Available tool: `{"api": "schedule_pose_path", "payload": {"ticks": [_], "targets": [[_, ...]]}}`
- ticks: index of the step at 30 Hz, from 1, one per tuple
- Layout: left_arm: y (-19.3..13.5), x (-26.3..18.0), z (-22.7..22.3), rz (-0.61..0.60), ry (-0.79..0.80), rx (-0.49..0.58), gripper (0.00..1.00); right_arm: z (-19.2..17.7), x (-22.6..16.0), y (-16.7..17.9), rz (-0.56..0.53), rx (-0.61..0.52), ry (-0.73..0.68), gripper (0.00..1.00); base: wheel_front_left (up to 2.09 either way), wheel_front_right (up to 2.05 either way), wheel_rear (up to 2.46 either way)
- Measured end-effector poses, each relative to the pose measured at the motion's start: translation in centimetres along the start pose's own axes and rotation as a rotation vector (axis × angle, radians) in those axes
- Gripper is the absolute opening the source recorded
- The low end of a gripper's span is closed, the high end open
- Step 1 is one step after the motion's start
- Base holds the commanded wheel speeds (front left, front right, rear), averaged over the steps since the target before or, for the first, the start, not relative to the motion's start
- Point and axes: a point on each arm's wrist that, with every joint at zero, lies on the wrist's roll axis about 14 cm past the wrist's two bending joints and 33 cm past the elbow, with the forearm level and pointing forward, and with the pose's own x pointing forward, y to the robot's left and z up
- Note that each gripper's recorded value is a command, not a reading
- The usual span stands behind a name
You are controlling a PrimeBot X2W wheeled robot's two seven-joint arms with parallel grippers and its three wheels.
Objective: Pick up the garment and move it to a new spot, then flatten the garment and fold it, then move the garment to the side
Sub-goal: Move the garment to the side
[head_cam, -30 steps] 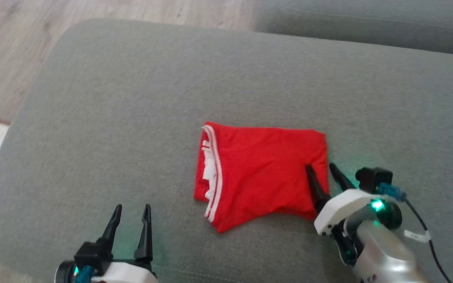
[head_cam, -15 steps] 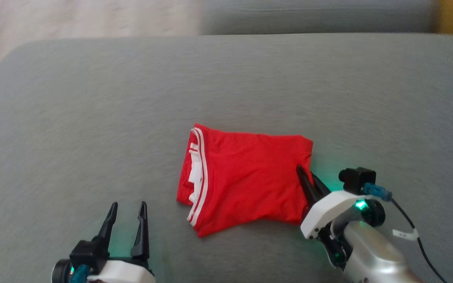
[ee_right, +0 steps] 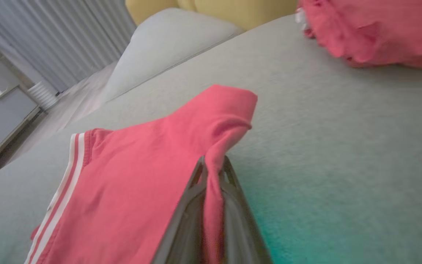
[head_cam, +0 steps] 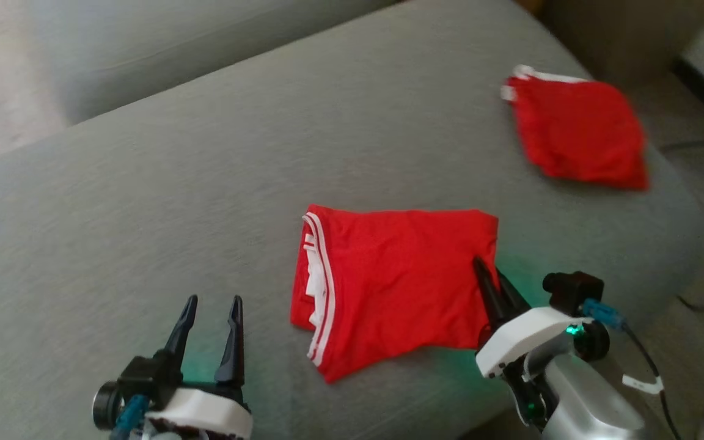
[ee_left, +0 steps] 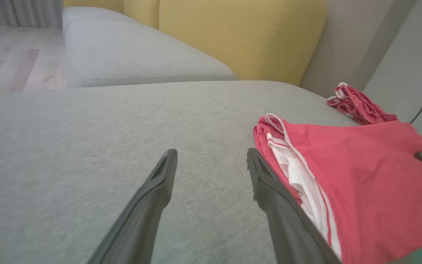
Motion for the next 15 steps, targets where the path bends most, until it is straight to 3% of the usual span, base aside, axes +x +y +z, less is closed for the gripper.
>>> {"api": "schedule_pose_path", "payload": {"ticks": [5, 9, 15], "targets": [[-2.8, 1.8, -0.5, -0.094, 0.018, 0.003, 1.00, 1.5, -1.4, -2.9, -0.091, 0.004, -0.054, 0.00, 0.00, 0.00, 0.00], [-2.9, 2.0, -1.3, -0.103, 0.041, -0.010, 1.00, 2.5, -1.0, -3.9, -0.116, -0.039, -0.068, 0.00, 0.00, 0.00, 0.00], [-1.5, 1.5, -1.8, -0.060, 0.050, -0.019, 1.00, 10.3, 3.0, -3.4, -0.077, -0.229, -0.201, 0.00, 0.00, 0.00, 0.00]]}}
